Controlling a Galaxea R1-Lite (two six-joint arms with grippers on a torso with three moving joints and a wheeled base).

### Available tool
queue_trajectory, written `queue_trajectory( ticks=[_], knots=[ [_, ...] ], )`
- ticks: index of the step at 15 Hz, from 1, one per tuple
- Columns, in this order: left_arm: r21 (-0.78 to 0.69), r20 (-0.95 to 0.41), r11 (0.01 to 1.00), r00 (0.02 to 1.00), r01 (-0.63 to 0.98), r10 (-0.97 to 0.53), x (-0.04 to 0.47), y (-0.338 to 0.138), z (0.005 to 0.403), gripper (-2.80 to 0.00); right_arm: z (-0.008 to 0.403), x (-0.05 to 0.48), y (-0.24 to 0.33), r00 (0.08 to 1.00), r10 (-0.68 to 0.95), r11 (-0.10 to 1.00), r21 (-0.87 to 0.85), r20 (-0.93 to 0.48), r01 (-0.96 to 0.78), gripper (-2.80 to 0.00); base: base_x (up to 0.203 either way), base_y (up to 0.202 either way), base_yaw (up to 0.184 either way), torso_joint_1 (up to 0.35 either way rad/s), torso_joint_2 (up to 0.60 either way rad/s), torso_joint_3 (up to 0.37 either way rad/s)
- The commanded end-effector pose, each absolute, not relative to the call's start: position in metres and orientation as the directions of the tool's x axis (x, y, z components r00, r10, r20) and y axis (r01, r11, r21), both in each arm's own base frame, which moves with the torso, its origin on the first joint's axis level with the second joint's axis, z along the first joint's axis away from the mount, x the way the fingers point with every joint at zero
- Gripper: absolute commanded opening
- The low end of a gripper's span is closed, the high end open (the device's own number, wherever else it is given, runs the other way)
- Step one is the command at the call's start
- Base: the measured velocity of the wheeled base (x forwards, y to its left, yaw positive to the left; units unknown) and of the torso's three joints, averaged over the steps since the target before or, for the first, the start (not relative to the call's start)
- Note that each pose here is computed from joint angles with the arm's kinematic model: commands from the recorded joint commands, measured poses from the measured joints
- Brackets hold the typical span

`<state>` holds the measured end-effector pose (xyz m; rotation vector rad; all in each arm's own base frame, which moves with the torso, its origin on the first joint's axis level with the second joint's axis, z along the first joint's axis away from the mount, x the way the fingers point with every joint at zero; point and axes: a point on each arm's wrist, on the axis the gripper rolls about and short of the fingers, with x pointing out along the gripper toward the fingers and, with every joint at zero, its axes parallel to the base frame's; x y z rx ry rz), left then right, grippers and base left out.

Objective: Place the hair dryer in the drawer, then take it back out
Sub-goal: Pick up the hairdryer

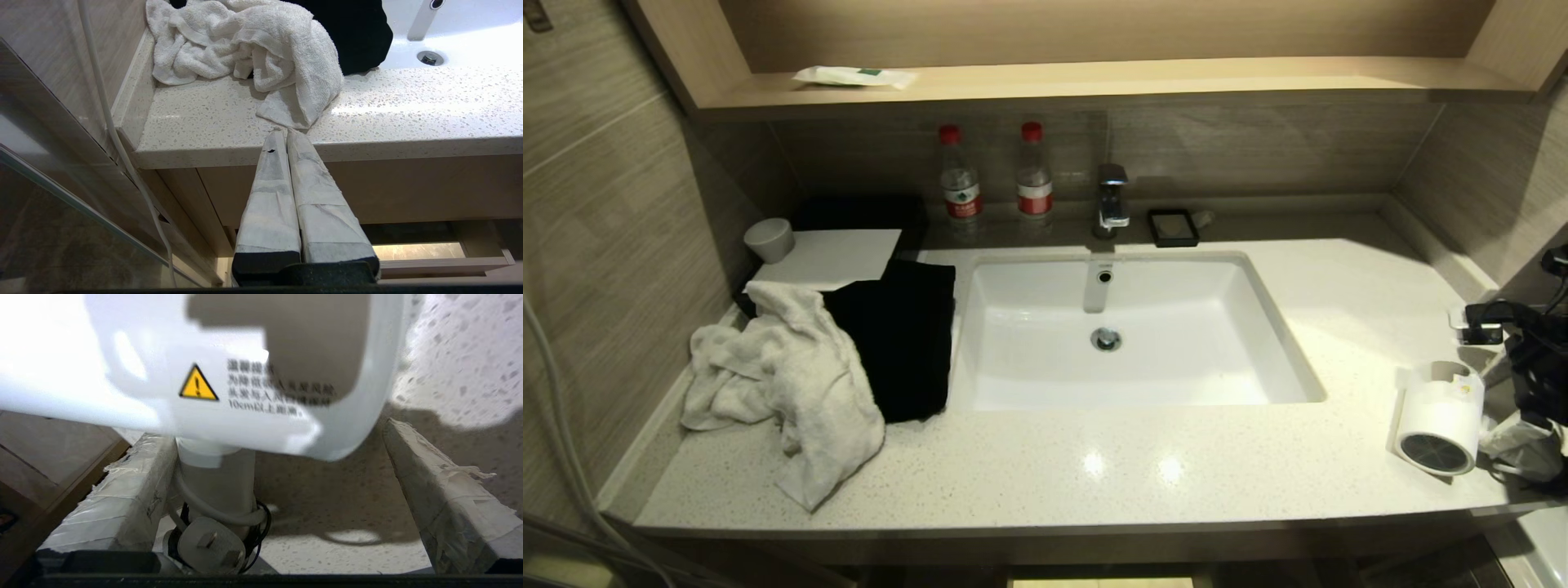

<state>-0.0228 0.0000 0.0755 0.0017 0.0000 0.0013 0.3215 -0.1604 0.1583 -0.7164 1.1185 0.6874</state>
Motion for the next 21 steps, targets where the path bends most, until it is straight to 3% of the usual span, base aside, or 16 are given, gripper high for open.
queue_trajectory(
  ticks=[1, 5, 14, 15, 21],
  knots=[
    [0.002, 0.002, 1.000, 1.000, -0.002, 0.002, -0.023, 0.000, 0.075, -2.80, 0.152, 0.328, -0.158, 0.289, 0.139, 0.575, -0.160, -0.947, -0.802, 0.00, 0.000, 0.000, 0.000, 0.000, 0.00, 0.000],
    [0.002, 0.002, 1.000, 1.000, -0.002, 0.002, -0.023, 0.000, 0.075, -2.80, 0.146, 0.344, -0.152, 0.350, 0.151, 0.545, -0.217, -0.925, -0.810, 0.00, 0.000, 0.000, 0.000, 0.000, 0.00, 0.000],
    [0.002, 0.001, 1.000, 1.000, -0.002, 0.002, -0.023, 0.000, 0.075, -2.80, 0.164, 0.337, -0.147, 0.389, 0.142, 0.550, -0.254, -0.910, -0.795, 0.00, 0.000, 0.000, 0.000, 0.000, 0.00, 0.000],
    [0.000, 0.002, 1.000, 1.000, -0.002, 0.002, -0.023, 0.000, 0.075, -2.80, 0.164, 0.336, -0.147, 0.386, 0.138, 0.551, -0.253, -0.912, -0.795, -2.80, 0.000, 0.000, 0.000, 0.000, 0.00, 0.000],
    [0.002, 0.002, 1.000, 1.000, -0.002, 0.002, -0.023, 0.000, 0.075, -2.80, 0.165, 0.333, -0.145, 0.385, 0.135, 0.551, -0.254, -0.913, -0.795, -2.80, 0.000, 0.000, 0.000, 0.000, 0.00, 0.000]
  ],
)
